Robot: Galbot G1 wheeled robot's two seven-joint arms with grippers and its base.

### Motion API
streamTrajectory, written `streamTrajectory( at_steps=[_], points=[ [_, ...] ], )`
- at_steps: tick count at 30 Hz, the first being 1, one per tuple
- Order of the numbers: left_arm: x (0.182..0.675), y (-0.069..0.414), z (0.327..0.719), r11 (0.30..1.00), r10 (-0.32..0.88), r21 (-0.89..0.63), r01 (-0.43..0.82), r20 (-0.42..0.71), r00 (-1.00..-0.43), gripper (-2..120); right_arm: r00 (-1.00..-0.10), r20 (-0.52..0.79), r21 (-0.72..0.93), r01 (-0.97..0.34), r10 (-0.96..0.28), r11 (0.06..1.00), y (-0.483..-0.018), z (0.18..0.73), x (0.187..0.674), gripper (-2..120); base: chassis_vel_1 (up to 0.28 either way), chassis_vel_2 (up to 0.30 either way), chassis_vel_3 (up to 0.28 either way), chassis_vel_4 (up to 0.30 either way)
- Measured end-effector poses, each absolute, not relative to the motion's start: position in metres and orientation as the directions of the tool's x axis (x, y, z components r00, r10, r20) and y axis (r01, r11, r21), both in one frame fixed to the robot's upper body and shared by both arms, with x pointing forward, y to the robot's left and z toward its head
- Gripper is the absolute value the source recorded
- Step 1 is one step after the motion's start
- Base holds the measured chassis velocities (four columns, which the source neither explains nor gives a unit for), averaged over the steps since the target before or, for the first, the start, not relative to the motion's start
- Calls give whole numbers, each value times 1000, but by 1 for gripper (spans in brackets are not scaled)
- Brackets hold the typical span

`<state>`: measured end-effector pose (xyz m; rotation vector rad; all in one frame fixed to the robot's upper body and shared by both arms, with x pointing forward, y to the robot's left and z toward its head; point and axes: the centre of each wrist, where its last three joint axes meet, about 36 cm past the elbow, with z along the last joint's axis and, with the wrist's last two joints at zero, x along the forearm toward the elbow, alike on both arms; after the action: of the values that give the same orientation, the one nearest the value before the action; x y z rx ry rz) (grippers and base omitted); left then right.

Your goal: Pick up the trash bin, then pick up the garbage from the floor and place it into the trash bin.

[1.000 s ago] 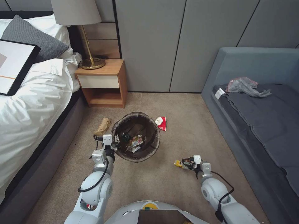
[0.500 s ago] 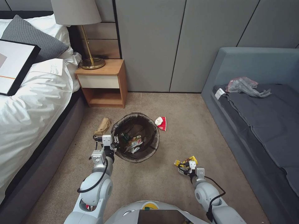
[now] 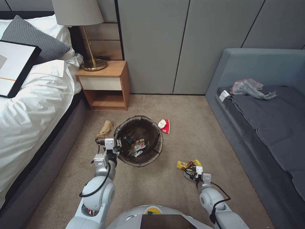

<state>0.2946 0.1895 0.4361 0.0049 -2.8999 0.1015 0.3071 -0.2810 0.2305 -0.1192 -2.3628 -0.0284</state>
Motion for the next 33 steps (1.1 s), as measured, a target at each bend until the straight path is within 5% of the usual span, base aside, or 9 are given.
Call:
streamTrajectory(
  at_steps=[33],
  points=[
    [295,186,434,998,9,-67,-8,241,-971,3,-783,620,40,97,51,994,-287,222,328,100,0,0,0,0]
  ],
)
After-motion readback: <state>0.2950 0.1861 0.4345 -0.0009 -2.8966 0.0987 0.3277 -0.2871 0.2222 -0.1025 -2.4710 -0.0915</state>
